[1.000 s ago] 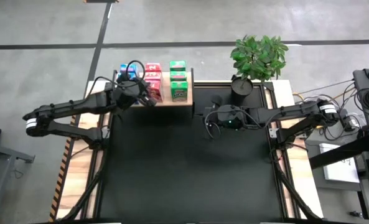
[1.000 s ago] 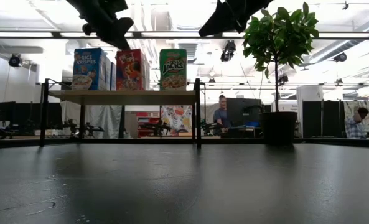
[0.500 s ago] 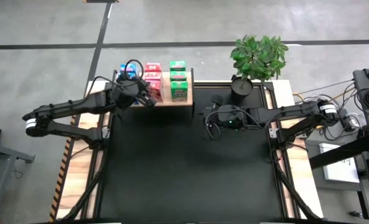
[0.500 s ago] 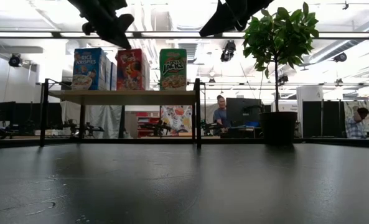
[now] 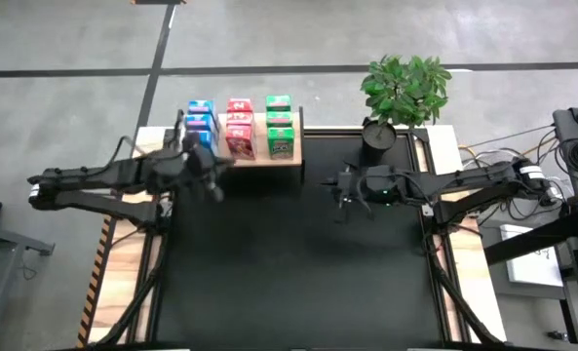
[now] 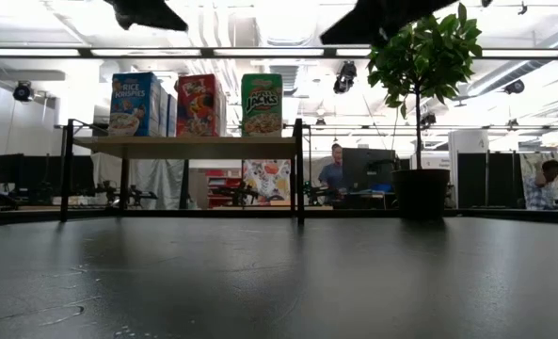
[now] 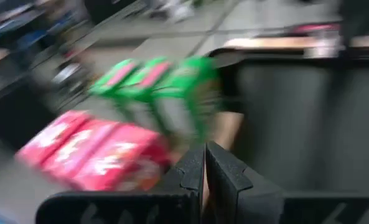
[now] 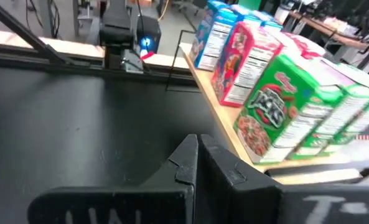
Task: Stack cereal on shelf
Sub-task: Return to Home position
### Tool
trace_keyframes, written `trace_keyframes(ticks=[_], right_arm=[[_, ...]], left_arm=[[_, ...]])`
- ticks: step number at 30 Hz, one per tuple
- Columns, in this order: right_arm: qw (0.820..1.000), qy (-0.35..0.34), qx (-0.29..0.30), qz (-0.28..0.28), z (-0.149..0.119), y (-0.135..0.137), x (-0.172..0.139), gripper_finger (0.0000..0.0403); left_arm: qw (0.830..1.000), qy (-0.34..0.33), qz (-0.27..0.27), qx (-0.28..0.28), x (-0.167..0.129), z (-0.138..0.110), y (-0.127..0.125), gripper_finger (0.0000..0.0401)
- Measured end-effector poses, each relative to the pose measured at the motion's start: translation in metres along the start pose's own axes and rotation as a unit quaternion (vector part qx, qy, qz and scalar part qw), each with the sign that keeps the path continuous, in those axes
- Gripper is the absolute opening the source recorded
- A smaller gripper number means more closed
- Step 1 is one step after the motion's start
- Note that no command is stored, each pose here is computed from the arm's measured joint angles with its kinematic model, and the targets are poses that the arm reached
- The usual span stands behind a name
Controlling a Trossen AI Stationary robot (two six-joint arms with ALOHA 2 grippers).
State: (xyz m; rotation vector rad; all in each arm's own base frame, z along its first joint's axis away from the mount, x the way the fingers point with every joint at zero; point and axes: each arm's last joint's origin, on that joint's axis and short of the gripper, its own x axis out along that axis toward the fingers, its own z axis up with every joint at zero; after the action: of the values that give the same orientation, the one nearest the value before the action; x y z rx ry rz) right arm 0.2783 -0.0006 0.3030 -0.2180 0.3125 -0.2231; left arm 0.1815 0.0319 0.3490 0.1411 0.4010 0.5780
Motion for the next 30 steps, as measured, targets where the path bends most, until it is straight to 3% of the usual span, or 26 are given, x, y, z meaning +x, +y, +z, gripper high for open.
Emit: trace_keyframes(ticks=[6,10,12,20,30], right_arm=[[0.999,-0.041,0.011,-0.007,-0.022,-0.003,-0.023,0.0009],[0.998,-0.065,0.015,-0.012,-0.042,-0.003,-0.035,0.0009],[0.996,-0.084,0.017,-0.016,-0.052,-0.002,-0.040,0.0009],[0.993,-0.116,0.012,-0.025,-0.081,-0.002,-0.057,0.0009],[0.988,-0.151,0.006,-0.034,-0.108,-0.003,-0.078,0.0009]], left_arm=[[0.989,-0.073,-0.124,0.032,-0.039,-0.032,-0.011,0.0000],[0.965,-0.121,-0.228,0.044,-0.054,-0.061,-0.014,0.0000],[0.956,-0.141,-0.252,0.041,-0.058,-0.075,-0.013,0.0000],[0.945,-0.206,-0.253,0.000,-0.073,-0.110,0.001,0.0000],[0.930,-0.272,-0.245,-0.030,-0.082,-0.132,0.010,0.0000]])
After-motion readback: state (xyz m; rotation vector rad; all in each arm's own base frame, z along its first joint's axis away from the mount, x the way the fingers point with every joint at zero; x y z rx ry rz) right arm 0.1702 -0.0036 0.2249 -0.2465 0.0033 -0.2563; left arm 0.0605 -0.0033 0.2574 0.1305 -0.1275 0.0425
